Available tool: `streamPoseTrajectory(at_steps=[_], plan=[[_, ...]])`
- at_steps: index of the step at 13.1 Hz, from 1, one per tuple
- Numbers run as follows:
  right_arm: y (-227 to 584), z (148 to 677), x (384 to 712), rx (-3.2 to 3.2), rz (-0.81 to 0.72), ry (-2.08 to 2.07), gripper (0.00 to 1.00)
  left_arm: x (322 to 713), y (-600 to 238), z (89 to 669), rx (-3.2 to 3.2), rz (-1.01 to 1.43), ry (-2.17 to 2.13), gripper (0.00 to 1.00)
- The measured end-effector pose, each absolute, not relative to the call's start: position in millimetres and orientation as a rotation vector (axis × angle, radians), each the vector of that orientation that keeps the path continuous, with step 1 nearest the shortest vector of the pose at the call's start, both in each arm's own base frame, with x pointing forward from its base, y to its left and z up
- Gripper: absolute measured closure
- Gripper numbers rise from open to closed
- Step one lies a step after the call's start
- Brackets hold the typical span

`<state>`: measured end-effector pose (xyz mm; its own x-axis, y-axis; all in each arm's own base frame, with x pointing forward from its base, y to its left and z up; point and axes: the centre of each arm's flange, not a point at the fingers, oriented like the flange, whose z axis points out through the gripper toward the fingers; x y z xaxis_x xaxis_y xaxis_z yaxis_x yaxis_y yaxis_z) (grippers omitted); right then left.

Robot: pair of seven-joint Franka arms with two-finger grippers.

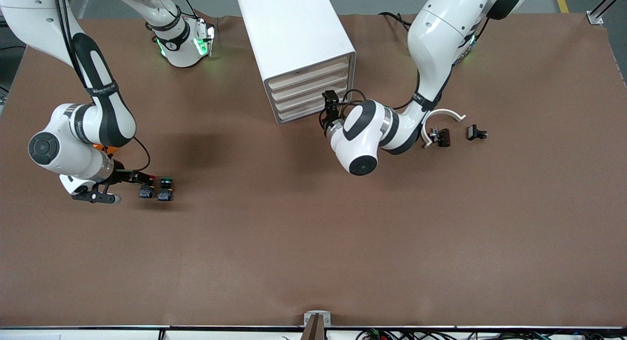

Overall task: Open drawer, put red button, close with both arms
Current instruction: 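Grasp the drawer front with the left gripper while the right gripper grasps the button, then pull the drawer open with the left gripper while the right gripper lifts the button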

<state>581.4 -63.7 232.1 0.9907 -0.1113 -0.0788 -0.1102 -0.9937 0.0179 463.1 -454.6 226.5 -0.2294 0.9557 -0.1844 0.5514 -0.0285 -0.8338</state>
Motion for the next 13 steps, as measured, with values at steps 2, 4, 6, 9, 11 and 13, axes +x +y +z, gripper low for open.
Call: streamPoseTrajectory(at_steps=[2, 4, 6, 9, 11, 13], plan=[[-65, 222, 585, 3.120, -0.134, -0.173, 0.00, 461, -455, 223, -1.502, 1.273, -1.774, 0.00], [-67, 213, 587, 3.119, -0.135, -0.178, 0.00, 457, -459, 216, -1.443, 1.345, -1.752, 0.00], [-70, 199, 587, 3.118, -0.136, -0.185, 0.00, 451, -463, 210, -1.402, 1.379, -1.728, 0.02], [-71, 183, 587, 3.117, -0.124, -0.186, 0.00, 444, -467, 198, -1.326, 1.384, -1.720, 0.20], [-71, 179, 587, 3.117, -0.128, -0.186, 0.00, 440, -468, 190, -1.284, 1.372, -1.720, 0.26], [-71, 177, 587, 3.117, -0.132, -0.185, 0.07, 437, -471, 187, -1.241, 1.361, -1.724, 0.34]])
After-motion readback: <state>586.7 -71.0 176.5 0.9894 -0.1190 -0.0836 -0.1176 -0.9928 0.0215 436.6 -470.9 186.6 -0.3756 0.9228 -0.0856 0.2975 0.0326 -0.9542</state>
